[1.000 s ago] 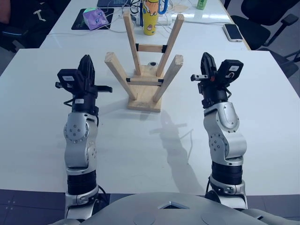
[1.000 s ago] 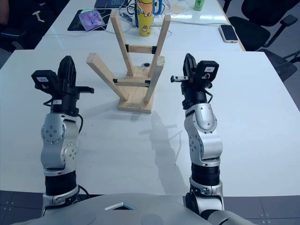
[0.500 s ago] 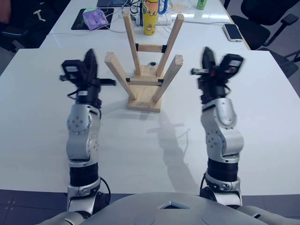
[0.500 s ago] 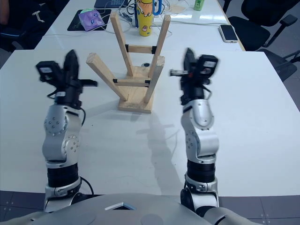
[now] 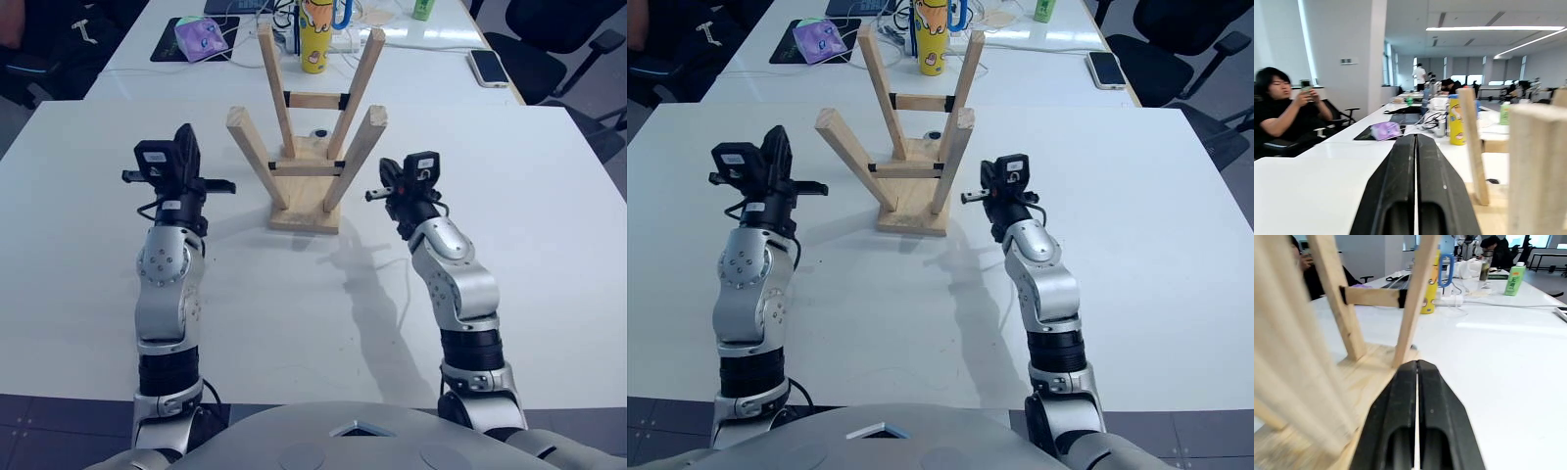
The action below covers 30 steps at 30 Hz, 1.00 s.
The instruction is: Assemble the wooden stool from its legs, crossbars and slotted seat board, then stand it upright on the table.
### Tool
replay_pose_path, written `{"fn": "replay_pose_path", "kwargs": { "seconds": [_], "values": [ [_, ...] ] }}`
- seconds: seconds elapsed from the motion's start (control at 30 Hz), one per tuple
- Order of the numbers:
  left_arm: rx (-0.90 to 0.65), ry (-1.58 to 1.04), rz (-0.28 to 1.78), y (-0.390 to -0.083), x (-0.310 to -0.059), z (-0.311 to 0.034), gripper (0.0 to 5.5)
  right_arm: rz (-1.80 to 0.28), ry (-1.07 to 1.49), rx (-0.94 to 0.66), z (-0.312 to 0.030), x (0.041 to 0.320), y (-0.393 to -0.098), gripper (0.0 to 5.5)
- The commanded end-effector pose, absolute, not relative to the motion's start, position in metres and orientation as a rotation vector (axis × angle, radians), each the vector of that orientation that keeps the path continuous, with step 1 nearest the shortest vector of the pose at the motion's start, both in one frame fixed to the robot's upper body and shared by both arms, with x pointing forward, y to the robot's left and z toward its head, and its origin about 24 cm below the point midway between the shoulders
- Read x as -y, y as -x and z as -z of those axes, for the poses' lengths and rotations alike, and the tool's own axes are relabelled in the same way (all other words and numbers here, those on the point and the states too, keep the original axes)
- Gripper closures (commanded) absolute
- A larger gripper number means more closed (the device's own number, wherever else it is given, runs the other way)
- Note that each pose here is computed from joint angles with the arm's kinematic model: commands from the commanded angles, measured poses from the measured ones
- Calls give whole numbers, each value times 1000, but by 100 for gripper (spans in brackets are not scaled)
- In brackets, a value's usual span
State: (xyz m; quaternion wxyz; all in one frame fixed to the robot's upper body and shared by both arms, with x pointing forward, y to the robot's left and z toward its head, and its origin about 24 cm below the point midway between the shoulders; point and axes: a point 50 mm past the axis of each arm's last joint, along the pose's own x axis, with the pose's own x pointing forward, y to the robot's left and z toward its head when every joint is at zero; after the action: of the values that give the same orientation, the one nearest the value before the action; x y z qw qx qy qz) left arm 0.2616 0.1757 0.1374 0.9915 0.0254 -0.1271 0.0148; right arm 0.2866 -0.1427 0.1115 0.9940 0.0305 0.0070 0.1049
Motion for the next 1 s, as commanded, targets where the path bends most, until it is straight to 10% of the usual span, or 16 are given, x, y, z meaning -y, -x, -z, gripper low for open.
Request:
{"fn": "replay_pose_path", "kwargs": {
  "seconds": [0.03, 0.23, 0.4, 0.5, 0.6, 1.0],
  "values": [
    [222, -77, -20, -258, -173, -127, 547, -246, -176, 393, -189, 143, -285, 550],
    [-189, -138, 221, -234, -172, -37, 547, -351, -270, 796, -304, 134, -282, 550],
    [-222, -132, 263, -234, -167, -27, 547, -452, -310, 841, -322, 112, -279, 550],
    [-195, -113, 267, -238, -161, -33, 547, -494, -290, 37, -180, 72, -313, 550],
    [-168, -97, 279, -245, -158, -41, 547, -522, -219, -653, -36, 77, -265, 550],
    [-196, -89, 306, -237, -150, -34, 547, -607, -702, 383, -256, 116, -312, 550]
  ]
}}
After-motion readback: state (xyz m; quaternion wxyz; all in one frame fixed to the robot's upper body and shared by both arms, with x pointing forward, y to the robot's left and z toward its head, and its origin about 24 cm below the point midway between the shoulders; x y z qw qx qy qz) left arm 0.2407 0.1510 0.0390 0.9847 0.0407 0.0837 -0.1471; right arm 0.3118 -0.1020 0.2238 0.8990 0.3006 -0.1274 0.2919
